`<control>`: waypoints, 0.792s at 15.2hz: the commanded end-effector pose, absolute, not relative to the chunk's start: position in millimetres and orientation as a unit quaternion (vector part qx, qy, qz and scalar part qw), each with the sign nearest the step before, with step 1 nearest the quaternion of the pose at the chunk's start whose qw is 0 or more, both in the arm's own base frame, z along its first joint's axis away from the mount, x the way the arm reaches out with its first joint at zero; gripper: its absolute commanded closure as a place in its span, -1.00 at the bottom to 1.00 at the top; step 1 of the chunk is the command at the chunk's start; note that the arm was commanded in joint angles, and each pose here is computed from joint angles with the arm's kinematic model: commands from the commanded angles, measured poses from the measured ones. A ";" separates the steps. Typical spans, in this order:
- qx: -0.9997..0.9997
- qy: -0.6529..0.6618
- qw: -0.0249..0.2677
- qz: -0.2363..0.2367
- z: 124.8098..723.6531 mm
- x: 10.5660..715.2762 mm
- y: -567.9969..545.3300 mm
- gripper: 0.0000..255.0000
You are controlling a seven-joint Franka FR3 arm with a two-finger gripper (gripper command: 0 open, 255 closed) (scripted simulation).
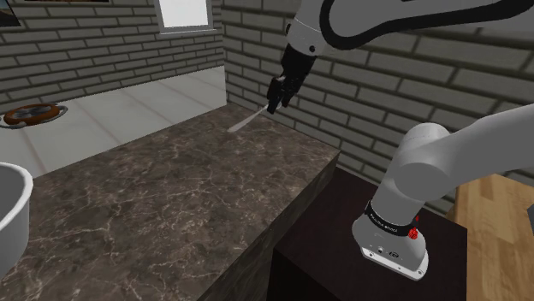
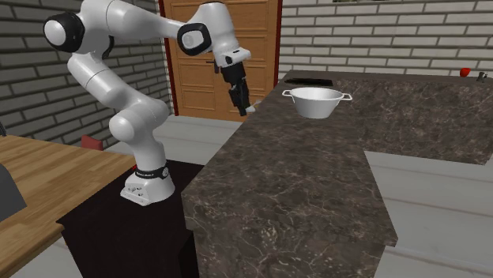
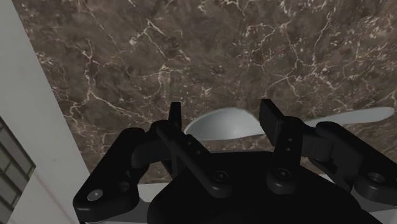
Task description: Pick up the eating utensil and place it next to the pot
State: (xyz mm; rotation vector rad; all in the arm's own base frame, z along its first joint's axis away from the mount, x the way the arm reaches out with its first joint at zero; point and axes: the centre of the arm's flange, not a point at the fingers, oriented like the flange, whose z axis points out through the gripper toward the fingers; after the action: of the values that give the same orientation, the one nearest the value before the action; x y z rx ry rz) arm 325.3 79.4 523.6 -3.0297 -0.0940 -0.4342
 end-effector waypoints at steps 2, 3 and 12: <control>-0.989 -0.031 0.040 -0.141 536.7 324.7 79.7 1.00; -0.989 -0.031 0.040 -0.141 536.7 330.5 91.6 1.00; -0.989 -0.031 0.040 -0.141 537.0 382.1 198.6 1.00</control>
State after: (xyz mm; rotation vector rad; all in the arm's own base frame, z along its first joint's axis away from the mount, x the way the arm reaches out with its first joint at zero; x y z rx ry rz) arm 374.9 185.4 534.5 -3.0319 -0.0956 -0.4343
